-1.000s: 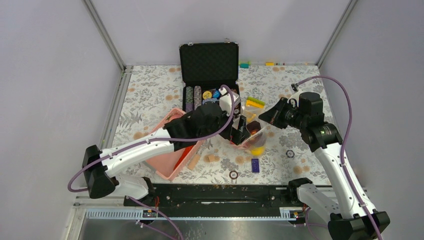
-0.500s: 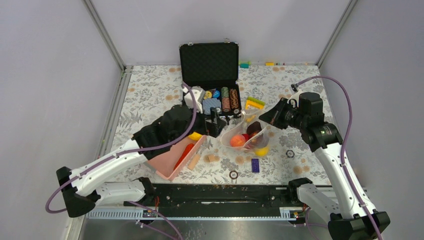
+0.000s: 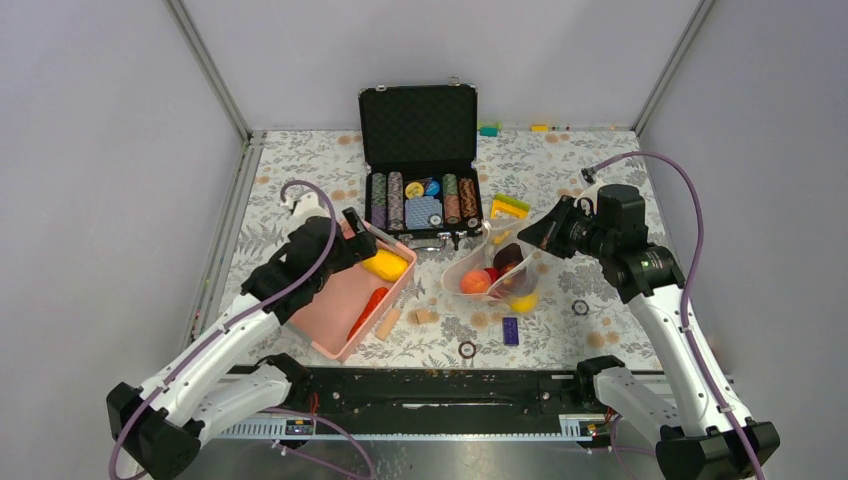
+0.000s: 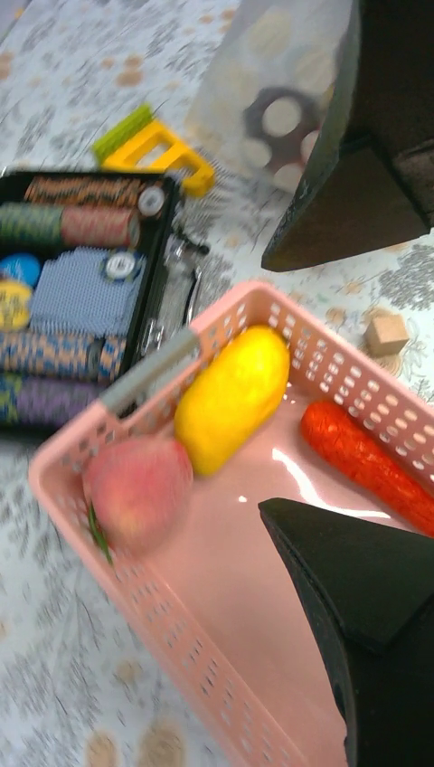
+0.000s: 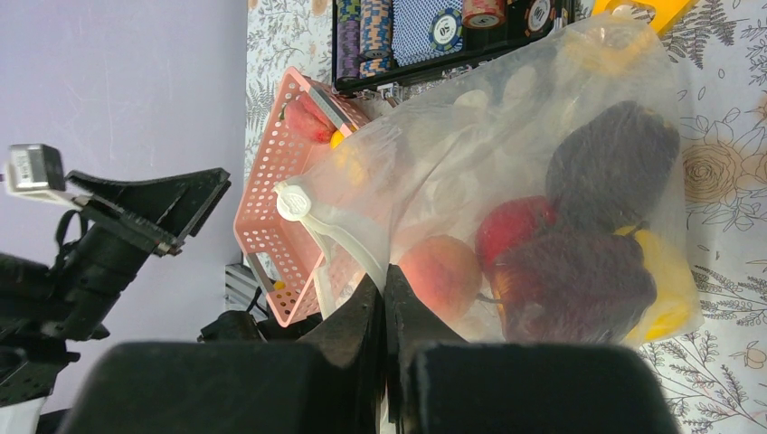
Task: Place the food in the zip-top bag and seal the zipper
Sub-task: Pick up the fake fruit from the bin.
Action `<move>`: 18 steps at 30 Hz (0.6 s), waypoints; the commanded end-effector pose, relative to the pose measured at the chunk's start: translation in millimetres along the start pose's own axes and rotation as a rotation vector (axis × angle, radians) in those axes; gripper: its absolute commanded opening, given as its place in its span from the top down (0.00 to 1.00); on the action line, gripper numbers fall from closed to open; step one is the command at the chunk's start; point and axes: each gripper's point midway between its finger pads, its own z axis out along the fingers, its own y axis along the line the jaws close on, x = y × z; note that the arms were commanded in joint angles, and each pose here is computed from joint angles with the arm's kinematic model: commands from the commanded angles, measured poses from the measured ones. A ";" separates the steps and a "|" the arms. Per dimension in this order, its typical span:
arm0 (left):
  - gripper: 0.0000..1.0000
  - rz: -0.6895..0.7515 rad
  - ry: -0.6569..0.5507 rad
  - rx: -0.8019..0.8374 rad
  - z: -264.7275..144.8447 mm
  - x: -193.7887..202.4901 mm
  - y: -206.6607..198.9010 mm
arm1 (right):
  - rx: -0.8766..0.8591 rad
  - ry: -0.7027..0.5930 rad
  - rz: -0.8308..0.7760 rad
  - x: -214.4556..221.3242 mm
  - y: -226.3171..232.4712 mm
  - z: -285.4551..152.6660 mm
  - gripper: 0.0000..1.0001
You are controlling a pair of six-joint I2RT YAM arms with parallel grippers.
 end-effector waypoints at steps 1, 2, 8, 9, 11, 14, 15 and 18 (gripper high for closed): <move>0.01 -0.136 -0.036 -0.114 13.1 -2.0 34.9 | -0.047 -0.040 -0.041 -12.5 18.0 -7.9 1.00; 0.01 -0.150 -0.036 -0.119 16.6 -1.0 38.3 | -0.051 -0.039 -0.040 -12.2 18.6 -8.2 1.00; 0.01 -0.272 -0.054 -0.156 41.8 -1.1 59.9 | -0.053 -0.043 -0.044 -12.1 19.0 -9.9 1.00; 0.01 -0.296 -0.067 -0.157 46.3 -3.4 62.0 | -0.053 -0.044 -0.043 -12.2 19.0 -9.9 1.00; 0.01 -0.334 -0.090 -0.160 54.4 -6.2 65.1 | -0.050 -0.048 -0.046 -13.1 18.8 -10.1 1.00; 0.01 -0.382 -0.107 -0.163 67.7 -5.9 68.4 | -0.044 -0.048 -0.044 -13.3 17.2 -8.9 1.00; 0.01 -0.394 -0.106 -0.167 71.2 -5.5 69.1 | -0.045 -0.046 -0.042 -13.1 17.5 -8.5 1.00; 0.02 -0.419 -0.105 -0.202 79.0 -2.9 75.9 | -0.042 -0.048 -0.045 -13.5 16.8 -8.3 1.00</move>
